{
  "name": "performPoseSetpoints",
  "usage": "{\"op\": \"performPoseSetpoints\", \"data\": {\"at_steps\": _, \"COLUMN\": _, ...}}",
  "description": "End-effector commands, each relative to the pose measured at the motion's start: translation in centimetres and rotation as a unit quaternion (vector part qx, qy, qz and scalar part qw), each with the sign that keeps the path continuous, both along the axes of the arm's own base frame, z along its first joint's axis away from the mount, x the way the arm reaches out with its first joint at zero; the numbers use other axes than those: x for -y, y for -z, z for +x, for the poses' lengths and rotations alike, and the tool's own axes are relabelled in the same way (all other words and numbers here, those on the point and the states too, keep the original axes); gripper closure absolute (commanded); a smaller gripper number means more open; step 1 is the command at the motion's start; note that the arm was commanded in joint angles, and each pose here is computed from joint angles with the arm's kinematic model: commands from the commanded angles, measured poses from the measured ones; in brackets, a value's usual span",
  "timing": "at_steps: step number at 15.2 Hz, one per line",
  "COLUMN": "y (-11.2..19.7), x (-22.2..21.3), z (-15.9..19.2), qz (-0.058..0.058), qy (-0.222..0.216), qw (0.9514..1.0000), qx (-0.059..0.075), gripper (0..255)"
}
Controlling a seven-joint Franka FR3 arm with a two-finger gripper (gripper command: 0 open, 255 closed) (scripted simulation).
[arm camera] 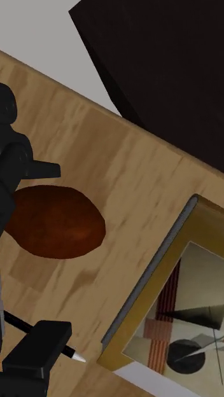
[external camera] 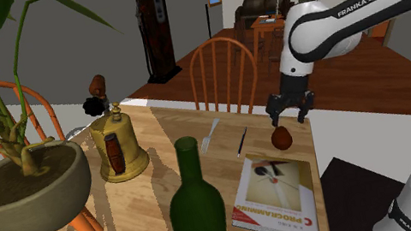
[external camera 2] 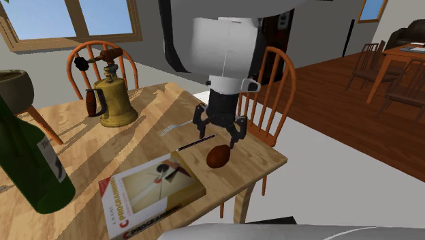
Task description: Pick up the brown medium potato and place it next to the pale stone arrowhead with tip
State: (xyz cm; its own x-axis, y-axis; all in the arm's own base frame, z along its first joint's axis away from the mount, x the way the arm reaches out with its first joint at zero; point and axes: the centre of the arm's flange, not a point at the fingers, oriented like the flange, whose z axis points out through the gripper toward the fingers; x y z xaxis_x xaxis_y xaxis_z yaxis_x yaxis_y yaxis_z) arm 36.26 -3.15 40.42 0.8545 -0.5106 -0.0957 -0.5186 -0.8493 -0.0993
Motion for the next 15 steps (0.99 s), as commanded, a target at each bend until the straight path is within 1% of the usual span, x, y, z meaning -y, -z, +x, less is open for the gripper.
{"op": "performPoseSetpoints", "data": {"at_steps": 1, "y": 2.7, "x": 0.8, "z": 1.1, "qz": -0.001, "qy": 0.038, "qw": 0.9993, "qx": -0.003, "gripper": 0}}
{"op": "performPoseSetpoints", "data": {"at_steps": 2, "y": 3.5, "x": 1.0, "z": 1.3, "qz": -0.002, "qy": 0.051, "qw": 0.9987, "qx": -0.004, "gripper": 0}}
{"op": "performPoseSetpoints", "data": {"at_steps": 9, "y": 7.2, "x": 0.5, "z": 1.2, "qz": -0.002, "qy": 0.051, "qw": 0.9987, "qx": -0.004, "gripper": 0}}
{"op": "performPoseSetpoints", "data": {"at_steps": 15, "y": 7.5, "x": 0.5, "z": 1.2, "qz": -0.002, "qy": 0.051, "qw": 0.9987, "qx": -0.004, "gripper": 0}}
